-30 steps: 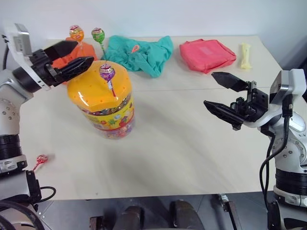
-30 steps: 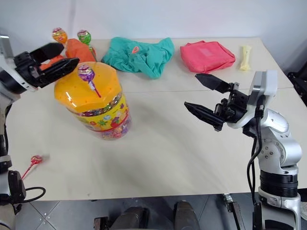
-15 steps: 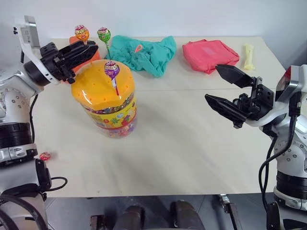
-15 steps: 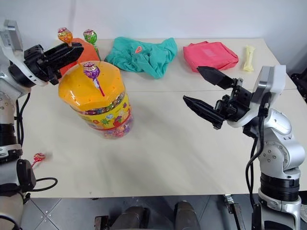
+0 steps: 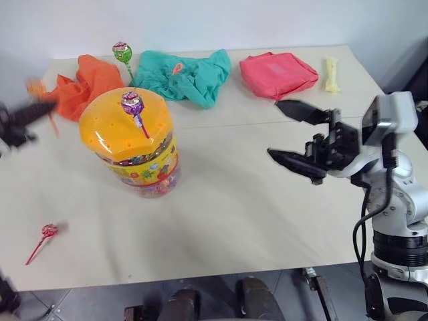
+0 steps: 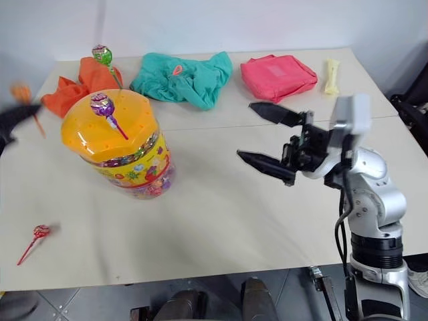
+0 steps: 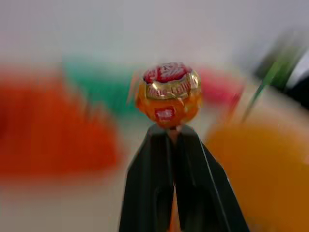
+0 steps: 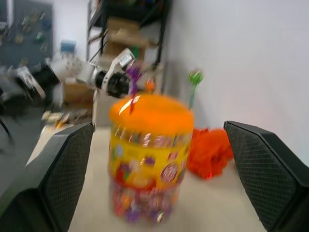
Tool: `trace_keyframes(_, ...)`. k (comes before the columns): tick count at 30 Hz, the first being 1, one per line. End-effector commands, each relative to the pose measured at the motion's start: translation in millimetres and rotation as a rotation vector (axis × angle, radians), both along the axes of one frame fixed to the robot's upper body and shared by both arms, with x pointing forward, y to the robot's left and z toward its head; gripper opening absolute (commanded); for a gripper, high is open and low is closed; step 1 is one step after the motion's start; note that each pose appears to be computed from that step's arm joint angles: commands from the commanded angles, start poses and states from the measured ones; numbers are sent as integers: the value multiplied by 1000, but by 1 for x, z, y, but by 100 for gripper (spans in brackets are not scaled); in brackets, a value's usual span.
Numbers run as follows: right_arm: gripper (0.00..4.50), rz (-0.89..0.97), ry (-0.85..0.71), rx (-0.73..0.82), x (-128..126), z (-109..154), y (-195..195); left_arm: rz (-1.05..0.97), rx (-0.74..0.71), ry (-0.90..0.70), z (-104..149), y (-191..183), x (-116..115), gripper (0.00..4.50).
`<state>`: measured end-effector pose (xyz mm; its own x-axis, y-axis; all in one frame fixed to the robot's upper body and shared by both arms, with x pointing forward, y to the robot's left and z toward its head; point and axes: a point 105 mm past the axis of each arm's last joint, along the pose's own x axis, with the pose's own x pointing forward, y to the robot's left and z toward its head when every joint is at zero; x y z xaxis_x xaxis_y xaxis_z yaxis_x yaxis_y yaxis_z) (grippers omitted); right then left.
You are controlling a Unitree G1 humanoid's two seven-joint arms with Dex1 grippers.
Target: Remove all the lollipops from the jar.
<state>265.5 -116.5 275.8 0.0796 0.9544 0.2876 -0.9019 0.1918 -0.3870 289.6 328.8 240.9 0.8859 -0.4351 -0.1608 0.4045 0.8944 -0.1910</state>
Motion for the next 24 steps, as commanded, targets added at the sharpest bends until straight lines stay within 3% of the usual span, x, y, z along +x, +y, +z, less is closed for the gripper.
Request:
trace_keyframes(1, 450, 51, -32, -92, -5, -10, 4, -3, 120, 130, -31, -6, -35, 3)
trace_keyframes(6, 450, 76, -8, -178, -3, -28, 5, 20, 132, 250, -88, -19, -62, 3)
trace_keyframes(11, 450, 74, 5, -193, -1, -32, 5, 82, 164, 343, -125, -14, -74, 3)
trace_keyframes(12, 450, 76, 7, -192, -1, -32, 5, 89, 155, 340, -126, -13, -74, 26)
trace_keyframes(15, 450, 84, 15, -179, -1, -30, 6, 72, 154, 293, -121, -14, -71, 104)
trace_keyframes(20, 450, 121, 44, -94, 2, -12, 25, -63, 87, -43, -67, -20, -66, 253)
trace_keyframes(24, 450, 122, 78, -63, 8, -1, 52, -147, 3, -212, -32, -19, -77, 253)
